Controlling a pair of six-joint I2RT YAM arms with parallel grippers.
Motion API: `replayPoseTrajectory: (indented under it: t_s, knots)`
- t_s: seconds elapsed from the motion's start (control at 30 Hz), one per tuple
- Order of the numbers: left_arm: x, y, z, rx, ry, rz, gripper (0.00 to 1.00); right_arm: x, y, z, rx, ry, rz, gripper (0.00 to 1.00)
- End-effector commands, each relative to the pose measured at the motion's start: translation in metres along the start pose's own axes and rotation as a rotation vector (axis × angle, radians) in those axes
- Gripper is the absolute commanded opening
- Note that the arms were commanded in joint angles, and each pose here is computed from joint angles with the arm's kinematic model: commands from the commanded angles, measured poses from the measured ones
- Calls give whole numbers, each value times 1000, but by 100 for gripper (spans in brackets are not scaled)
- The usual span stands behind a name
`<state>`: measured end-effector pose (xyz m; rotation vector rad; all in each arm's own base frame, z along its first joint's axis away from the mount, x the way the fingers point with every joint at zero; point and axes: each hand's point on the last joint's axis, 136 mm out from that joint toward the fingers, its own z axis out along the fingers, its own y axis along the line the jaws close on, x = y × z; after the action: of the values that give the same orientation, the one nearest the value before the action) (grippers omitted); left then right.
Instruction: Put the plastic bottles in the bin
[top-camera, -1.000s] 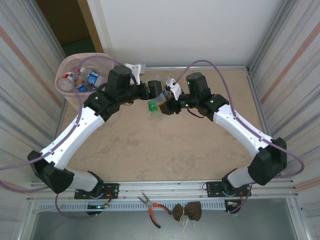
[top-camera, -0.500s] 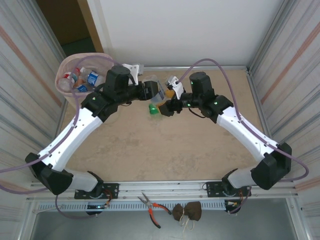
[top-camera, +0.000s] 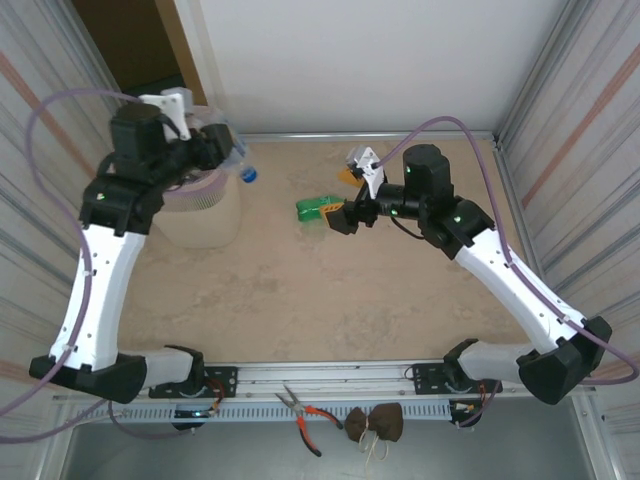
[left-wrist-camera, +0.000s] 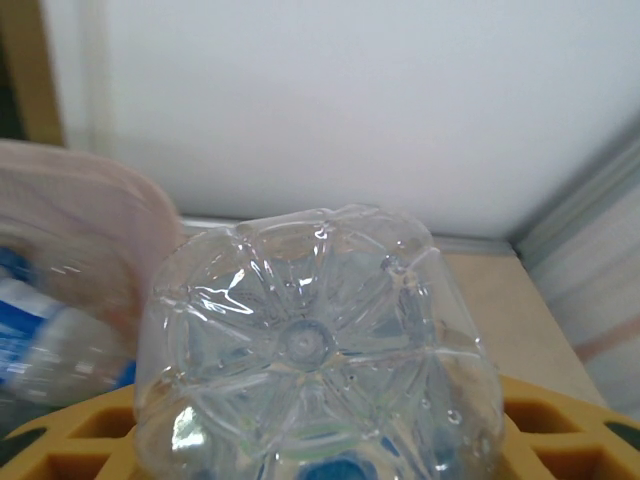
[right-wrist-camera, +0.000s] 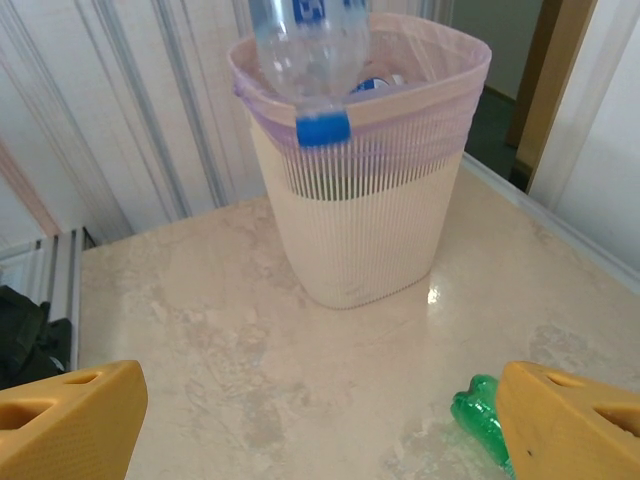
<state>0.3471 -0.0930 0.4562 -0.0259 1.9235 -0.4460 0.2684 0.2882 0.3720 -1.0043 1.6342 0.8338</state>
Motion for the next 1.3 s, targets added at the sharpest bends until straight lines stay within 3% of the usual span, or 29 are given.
replayPoseTrajectory:
  t_s: [0.0,0.23,0.5,0.87,1.27]
  knots:
    - [-21,15,-27,-39,-42,86,50,0,4,-8,14,1,-13,89]
    - [-44,73,-36,-195,-71,75,50,3,4,-6,10,12,-11,89]
    - [-38,123,-21,-283,-26,41,49,0,4,-6,7,8,-14,89]
    - [26,162,17,-325,244,77,51,5,5,-5,4,23,4,89]
    - [88,179,54,-258,473,18,51,7,5,-5,6,33,2,89]
